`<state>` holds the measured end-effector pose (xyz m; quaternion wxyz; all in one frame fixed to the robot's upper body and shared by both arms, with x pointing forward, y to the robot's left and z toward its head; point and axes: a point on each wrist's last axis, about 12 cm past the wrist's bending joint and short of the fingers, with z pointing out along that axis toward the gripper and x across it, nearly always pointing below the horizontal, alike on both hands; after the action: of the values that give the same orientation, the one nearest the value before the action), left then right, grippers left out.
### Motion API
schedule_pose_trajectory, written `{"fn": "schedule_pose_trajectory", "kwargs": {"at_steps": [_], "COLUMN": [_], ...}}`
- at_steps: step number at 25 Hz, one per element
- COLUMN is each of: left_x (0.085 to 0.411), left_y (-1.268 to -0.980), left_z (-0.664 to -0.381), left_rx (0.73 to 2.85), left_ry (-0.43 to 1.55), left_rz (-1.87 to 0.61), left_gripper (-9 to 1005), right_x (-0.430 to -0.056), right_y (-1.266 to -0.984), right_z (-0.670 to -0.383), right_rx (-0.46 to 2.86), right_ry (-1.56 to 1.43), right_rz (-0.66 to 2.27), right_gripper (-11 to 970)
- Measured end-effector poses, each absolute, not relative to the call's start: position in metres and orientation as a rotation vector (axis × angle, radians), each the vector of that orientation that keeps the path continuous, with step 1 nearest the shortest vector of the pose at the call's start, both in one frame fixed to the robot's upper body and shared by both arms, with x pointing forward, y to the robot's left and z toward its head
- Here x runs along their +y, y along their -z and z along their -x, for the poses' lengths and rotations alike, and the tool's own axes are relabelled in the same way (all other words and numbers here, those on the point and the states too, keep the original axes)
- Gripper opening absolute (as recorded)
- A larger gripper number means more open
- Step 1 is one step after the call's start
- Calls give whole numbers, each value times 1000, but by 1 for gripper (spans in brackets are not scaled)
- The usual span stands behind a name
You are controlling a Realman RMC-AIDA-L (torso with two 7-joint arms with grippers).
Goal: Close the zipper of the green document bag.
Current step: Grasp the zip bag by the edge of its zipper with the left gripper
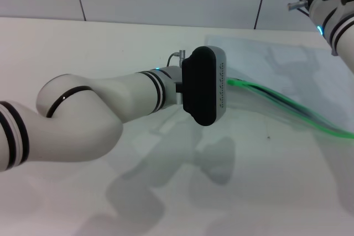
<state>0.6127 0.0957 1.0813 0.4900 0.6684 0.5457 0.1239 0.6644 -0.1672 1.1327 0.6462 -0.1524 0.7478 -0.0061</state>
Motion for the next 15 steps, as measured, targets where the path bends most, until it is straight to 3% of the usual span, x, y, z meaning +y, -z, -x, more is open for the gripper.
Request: {"fn": "schedule_pose_trajectory", "kwargs": {"at_steps": [15], "left_x": [103], "left_y": [-1078], "left_z": [-610], "left_rx": [1320], "left_ry": [-300], "left_rz": [-1580], "left_gripper": [56], "right_x": [-167], "right_y": [-1135], "right_z": [-660], "right_rx": [1704], "right_ry": [-41], "right_rz": [315], "right_gripper": [823]}}
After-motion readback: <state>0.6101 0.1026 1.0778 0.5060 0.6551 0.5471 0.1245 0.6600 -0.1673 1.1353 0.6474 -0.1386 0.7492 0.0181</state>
